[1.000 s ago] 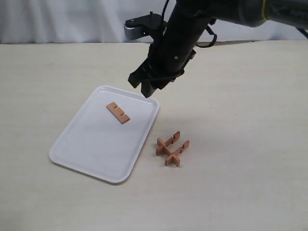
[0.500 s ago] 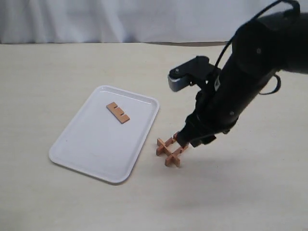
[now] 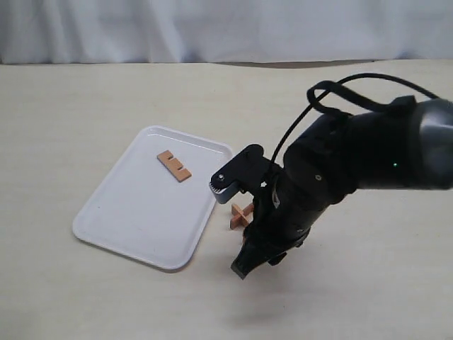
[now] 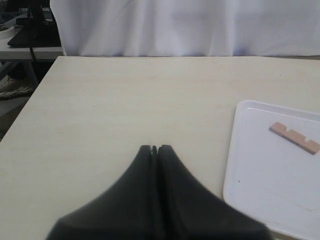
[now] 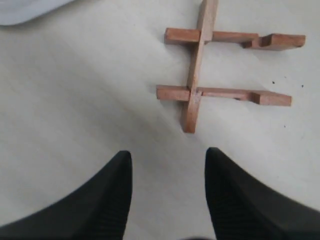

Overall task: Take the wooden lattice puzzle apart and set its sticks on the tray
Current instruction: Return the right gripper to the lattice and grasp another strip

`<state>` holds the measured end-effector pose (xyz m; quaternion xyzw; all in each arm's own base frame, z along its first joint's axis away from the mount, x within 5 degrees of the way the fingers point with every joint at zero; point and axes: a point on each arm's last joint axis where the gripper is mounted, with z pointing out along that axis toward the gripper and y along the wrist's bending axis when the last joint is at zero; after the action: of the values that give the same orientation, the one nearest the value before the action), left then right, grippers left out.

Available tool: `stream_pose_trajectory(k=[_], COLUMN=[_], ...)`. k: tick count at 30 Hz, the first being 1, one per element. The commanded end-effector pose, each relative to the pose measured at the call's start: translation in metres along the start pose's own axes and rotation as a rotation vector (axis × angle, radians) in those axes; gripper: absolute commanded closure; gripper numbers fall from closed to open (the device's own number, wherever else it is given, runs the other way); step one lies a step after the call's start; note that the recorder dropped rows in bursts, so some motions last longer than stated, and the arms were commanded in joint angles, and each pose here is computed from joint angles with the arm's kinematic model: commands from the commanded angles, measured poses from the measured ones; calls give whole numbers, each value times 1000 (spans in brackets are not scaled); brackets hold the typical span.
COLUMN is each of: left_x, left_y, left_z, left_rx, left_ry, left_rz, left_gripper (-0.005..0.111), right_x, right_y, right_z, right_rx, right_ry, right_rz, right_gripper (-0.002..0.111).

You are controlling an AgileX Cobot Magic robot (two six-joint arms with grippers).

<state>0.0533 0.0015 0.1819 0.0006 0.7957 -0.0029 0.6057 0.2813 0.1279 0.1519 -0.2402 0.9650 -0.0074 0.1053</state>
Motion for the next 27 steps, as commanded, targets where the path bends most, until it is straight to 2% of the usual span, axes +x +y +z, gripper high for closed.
stream_pose_trajectory(k=[1, 11, 20, 22, 27], left_x=[0, 0, 0, 0, 0], left_y=[0, 0, 0, 0, 0], left_z=[0, 0, 0, 0, 0], left_rx=[8, 8, 8, 8, 8], left_ry=[-6, -6, -6, -6, -6], left_rz=[5, 5, 5, 5, 5], left_gripper=[107, 107, 107, 107, 107], right_x=[-3, -8, -7, -7, -7], right_y=[1, 1, -14, -14, -14], right_z=[14, 30, 33, 33, 33], right_rx=[4, 0, 11, 11, 11], right_ry=[-17, -44, -42, -42, -42], right_rz=[-4, 3, 63, 63, 60], right_gripper=[65, 65, 65, 72, 101])
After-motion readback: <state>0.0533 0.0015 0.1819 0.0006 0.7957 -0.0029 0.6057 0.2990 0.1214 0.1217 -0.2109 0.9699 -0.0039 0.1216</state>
